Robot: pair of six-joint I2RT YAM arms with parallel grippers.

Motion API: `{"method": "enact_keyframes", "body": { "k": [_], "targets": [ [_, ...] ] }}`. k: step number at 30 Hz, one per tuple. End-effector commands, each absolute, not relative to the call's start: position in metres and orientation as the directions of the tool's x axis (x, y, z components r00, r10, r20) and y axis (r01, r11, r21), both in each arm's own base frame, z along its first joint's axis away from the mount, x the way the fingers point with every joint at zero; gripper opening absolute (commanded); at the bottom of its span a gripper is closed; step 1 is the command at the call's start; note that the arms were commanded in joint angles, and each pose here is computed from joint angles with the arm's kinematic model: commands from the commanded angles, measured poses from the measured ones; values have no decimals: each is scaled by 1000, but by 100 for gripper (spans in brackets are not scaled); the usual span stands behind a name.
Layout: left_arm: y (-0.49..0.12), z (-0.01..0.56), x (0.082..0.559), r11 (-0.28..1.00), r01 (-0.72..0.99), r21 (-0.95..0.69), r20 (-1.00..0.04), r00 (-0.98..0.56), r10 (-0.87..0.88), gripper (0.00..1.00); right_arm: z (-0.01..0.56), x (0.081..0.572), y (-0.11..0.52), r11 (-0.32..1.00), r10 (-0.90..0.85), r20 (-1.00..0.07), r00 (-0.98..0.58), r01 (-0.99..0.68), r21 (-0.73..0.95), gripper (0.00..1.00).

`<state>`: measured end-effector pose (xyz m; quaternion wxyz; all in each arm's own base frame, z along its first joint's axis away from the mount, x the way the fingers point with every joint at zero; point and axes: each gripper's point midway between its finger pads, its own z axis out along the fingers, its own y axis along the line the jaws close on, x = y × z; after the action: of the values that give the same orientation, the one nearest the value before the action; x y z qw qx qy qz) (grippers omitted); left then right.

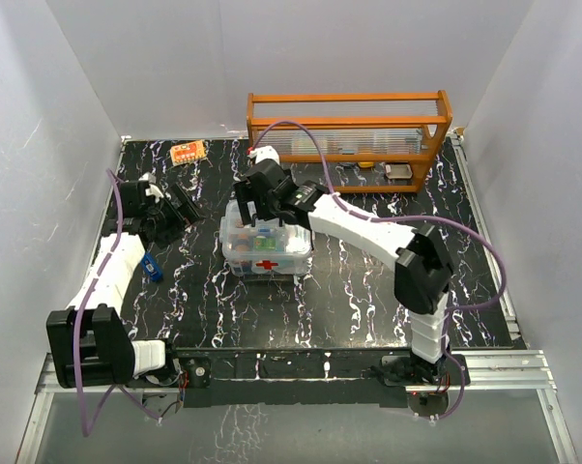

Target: Organize the medicine kit

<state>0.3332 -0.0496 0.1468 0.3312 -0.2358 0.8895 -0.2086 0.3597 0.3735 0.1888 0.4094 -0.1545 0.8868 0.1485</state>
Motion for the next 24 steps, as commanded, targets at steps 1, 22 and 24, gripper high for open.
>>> {"method": "enact_keyframes", "body": {
  "k": [1,22,24],
  "targets": [
    [-66,148,341,734,-204,-648,-443,-683,-581,99,196,378,383,907,-209,-797,-566,-417,58,91],
    [-121,108,331,242,-345,-907,96,-728,-679,99,116,340,360,854,-422,-632,-650,-518,-38,92],
    [-123,109,331,192,-390,-901,168,-719,-675,99,116,340,361,860,-408,-636,-655,-510,-27,92]
  ]
}}
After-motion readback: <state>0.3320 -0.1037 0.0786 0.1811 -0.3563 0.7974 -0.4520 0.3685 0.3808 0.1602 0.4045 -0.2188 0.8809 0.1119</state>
